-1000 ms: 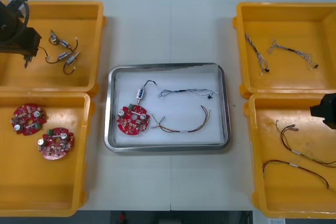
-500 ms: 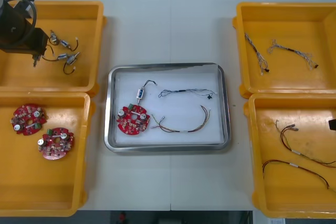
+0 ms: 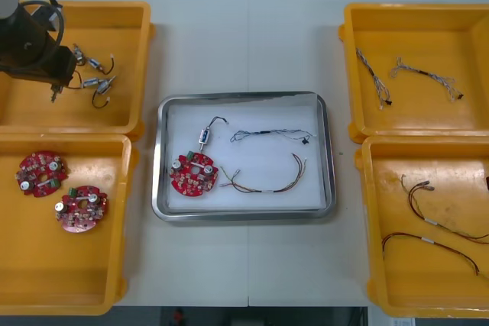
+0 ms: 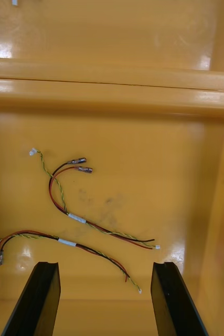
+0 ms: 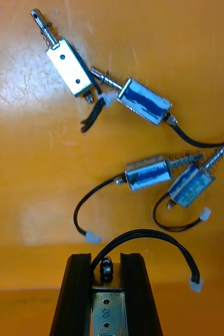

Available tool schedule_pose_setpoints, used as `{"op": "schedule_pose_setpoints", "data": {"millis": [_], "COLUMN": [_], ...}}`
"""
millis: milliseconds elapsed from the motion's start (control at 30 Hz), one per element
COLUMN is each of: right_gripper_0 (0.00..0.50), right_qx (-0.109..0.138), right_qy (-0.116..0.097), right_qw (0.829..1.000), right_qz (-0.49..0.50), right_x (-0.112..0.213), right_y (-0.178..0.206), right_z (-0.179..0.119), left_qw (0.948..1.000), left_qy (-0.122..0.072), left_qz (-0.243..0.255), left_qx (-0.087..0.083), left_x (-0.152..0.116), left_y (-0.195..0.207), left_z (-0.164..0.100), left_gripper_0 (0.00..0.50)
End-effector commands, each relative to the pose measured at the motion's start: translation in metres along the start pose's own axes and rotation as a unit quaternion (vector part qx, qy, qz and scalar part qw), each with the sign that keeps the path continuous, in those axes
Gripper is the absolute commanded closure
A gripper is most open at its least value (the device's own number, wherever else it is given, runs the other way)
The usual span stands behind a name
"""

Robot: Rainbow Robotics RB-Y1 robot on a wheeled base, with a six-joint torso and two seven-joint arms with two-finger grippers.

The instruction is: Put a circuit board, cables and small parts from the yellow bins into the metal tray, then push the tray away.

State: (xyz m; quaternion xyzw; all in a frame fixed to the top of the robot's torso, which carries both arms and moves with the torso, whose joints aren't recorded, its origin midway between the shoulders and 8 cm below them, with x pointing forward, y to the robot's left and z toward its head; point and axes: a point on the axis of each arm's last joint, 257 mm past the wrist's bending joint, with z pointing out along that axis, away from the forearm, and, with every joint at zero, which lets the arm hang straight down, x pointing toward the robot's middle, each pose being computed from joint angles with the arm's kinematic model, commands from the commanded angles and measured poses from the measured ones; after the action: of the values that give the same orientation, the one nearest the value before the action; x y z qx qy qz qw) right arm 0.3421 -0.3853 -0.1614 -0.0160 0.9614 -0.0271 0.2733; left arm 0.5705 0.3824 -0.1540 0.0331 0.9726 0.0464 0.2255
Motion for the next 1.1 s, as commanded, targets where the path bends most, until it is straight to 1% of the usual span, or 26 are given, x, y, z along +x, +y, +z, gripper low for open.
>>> {"op": "schedule_pose_setpoints", "data": {"millis": [33, 133, 267, 433, 533, 667, 700, 733, 833, 867, 933, 967, 1100], "right_gripper_0": [0.0, 0.0, 0.0, 0.0, 0.0, 0.0, 0.0, 0.0, 0.0, 0.0, 0.0, 0.0, 0.0], "right_qx": [0.029, 0.029, 0.028, 0.027, 0.027, 0.025, 0.026, 0.027, 0.028, 0.029, 0.027, 0.027, 0.025], "right_qy": [0.004, 0.006, 0.007, 0.007, 0.007, 0.007, 0.007, 0.007, 0.007, 0.007, 0.007, 0.007, 0.008], "right_qw": [1.0, 1.0, 1.0, 1.0, 1.0, 0.999, 0.999, 0.999, 0.999, 0.999, 0.999, 0.999, 0.999], "right_qz": [-0.005, -0.002, 0.002, 0.007, 0.012, 0.018, 0.02, 0.022, 0.027, 0.027, 0.031, 0.032, 0.038], "right_x": [0.004, 0.005, 0.005, 0.005, 0.005, 0.006, 0.006, 0.006, 0.006, 0.006, 0.006, 0.006, 0.007], "right_y": [-0.019, -0.018, -0.017, -0.017, -0.017, -0.015, -0.016, -0.016, -0.016, -0.017, -0.016, -0.015, -0.014], "right_z": [-0.005, -0.004, -0.004, -0.004, -0.004, -0.003, -0.003, -0.004, -0.003, -0.003, -0.003, -0.003, -0.002], "left_qw": [0.999, 0.9991, 0.9991, 0.9991, 0.9992, 0.9992, 0.9991, 0.9989, 0.9987, 0.9988, 0.999, 0.999, 0.9986], "left_qy": [-0.016, -0.018, -0.021, -0.024, -0.022, -0.018, -0.017, -0.018, -0.016, -0.017, -0.027, -0.028, -0.029], "left_qz": [-0.042, -0.039, -0.036, -0.035, -0.033, -0.032, -0.038, -0.043, -0.047, -0.044, -0.035, -0.033, -0.033], "left_qx": [-0.004, -0.004, -0.009, -0.009, -0.009, -0.014, -0.011, -0.003, 0.009, 0.009, 0.01, 0.011, 0.029], "left_x": [-0.011, -0.012, -0.012, -0.012, -0.008, -0.003, -0.001, 0.0, 0.004, 0.005, 0.005, 0.005, 0.011], "left_y": [0.0, -0.002, -0.002, -0.005, -0.007, -0.015, -0.02, -0.027, -0.046, -0.049, -0.066, -0.071, -0.105], "left_z": [-0.033, -0.045, -0.061, -0.081, -0.093, -0.105, -0.108, -0.111, -0.118, -0.12, -0.124, -0.124, -0.124], "left_gripper_0": [0.5, 0.5, 0.5, 0.5, 0.5, 0.5, 0.5, 0.5, 0.5, 0.5, 0.5, 0.5, 0.5]}}
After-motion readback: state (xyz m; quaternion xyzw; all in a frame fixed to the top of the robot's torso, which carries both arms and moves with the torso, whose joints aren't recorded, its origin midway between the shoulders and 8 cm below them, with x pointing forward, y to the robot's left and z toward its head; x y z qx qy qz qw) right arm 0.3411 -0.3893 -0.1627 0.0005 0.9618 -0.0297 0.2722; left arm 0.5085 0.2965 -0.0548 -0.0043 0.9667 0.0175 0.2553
